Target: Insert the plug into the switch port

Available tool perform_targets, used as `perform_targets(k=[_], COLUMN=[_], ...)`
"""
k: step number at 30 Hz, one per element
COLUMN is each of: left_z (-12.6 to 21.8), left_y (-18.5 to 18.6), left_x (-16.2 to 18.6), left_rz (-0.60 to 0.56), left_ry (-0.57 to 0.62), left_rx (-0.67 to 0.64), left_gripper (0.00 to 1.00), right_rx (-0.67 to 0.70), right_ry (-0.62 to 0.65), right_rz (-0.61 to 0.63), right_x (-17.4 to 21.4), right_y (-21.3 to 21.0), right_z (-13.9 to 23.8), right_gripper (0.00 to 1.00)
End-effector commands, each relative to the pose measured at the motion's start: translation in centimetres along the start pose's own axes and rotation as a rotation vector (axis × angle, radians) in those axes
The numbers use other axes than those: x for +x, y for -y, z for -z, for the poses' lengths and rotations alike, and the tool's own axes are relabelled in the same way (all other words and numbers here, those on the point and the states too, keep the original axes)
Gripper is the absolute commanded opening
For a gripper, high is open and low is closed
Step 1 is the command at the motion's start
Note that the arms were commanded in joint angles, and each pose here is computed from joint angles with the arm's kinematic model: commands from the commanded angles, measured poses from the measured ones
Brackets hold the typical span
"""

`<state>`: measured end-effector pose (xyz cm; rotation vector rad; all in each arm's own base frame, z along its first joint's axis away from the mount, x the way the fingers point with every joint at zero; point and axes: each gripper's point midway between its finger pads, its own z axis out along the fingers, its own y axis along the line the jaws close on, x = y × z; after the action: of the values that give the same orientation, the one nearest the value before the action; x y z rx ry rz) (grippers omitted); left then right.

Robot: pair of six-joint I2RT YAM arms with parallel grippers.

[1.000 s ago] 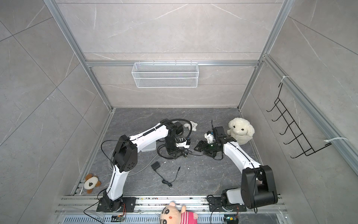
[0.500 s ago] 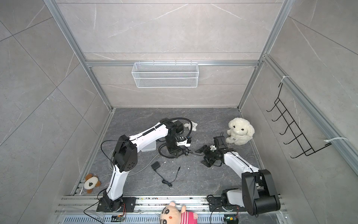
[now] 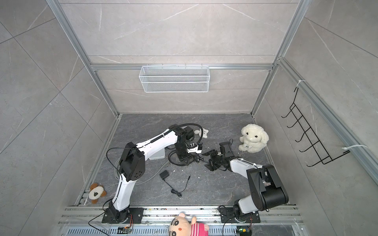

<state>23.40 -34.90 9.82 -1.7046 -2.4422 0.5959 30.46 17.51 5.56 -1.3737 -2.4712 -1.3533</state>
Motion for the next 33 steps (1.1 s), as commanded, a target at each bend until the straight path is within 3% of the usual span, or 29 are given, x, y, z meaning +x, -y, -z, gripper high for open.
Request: perform_targets(k=[1,10,13,15,16,25,28,33], left_z=[1.0,1.4,1.5,1.5,1.5,1.1,1.3,1.9], left_y=[0.8,0.9,0.9,0.9,0.8,-0.1,-2.1,-2.2], left_x=[-0.6,-0.7,-0.7,-0.6,-0.5,0.0,0.1,-0.1], left_rz=[0.013,0.016,0.021,0.024,0.026,0.064,0.111,0.126], left_ry=[0.043,0.055,0.056,0.055,0.053,0.025,0.030,0.061], left_rx=[0.017,0.011,0.005,0.000,-0.003,-0.043,-0.129,-0.112], left_gripper=[0.00,0.00,0.00,0.00,0.00,0.00,0.00,0.00], right_rx=[-0.043,-0.061,-0.067,-0.058,-0.055,-0.065,-0.049,-0.019], right_ry=[0.007,0.030,0.040,0.049,0.055,0.081,0.079,0.087], right_rz=[-0.027,-0.039,-0.046,-0.048,-0.043,-0.008,0.004,0.014], right_x=[-0.2,-1.2,-1.6,-1.8,-1.9,-3.3,-3.4,-4.1], right_y=[-1.6,-2.6,-2.9,-3.0,-3.1,-4.5,-4.0,-2.6], right_z=[-0.7,-1.4,-1.2,-0.8,-0.7,1.6,2.4,2.8], right_gripper=[0.62,0.32,0.28,0.03,0.00,0.00,0.00,0.02])
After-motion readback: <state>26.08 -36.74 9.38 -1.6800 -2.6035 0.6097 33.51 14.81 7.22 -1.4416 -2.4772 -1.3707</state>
